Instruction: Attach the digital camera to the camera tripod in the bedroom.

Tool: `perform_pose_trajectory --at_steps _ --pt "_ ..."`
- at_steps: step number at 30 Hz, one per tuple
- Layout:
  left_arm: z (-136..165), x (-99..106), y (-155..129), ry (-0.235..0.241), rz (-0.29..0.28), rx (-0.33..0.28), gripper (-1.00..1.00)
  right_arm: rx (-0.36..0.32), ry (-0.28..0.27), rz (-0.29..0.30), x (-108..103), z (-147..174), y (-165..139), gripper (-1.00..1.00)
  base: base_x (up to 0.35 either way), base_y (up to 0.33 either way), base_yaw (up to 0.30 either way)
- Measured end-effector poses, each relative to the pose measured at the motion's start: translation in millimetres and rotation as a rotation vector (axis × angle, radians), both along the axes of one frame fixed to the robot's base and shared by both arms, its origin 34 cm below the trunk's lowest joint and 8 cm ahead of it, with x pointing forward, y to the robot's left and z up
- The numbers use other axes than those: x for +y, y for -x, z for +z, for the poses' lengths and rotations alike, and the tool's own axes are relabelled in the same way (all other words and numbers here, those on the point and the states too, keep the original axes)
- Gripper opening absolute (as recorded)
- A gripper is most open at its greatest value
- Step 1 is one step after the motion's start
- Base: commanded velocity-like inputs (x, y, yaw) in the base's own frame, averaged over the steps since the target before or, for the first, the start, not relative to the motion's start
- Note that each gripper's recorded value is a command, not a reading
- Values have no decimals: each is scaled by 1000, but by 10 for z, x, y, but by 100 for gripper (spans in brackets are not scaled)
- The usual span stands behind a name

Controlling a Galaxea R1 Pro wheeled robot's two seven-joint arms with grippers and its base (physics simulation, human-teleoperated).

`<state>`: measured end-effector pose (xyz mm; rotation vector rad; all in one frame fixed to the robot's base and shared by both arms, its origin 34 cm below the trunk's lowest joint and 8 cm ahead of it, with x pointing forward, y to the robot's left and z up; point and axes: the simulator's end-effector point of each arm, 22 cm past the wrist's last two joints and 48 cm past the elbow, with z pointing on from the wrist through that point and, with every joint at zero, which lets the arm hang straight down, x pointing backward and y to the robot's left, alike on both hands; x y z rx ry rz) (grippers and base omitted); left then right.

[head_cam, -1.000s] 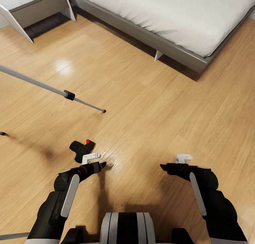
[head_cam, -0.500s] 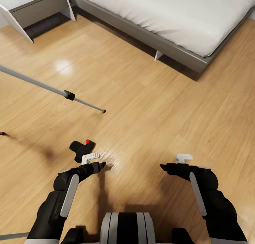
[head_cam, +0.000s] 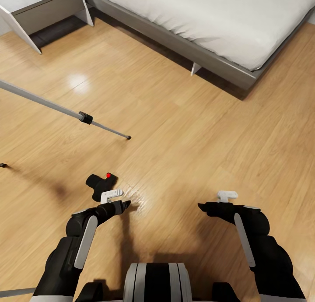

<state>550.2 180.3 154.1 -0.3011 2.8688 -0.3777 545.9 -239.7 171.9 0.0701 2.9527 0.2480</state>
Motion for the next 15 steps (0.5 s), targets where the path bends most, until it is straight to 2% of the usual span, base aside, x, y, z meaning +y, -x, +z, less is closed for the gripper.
perform_pose_trajectory --at_steps 15 --pt "9 -1 -24 -7 -4 -11 100 2 4 1 -17 -4 6 100 0 0 0"
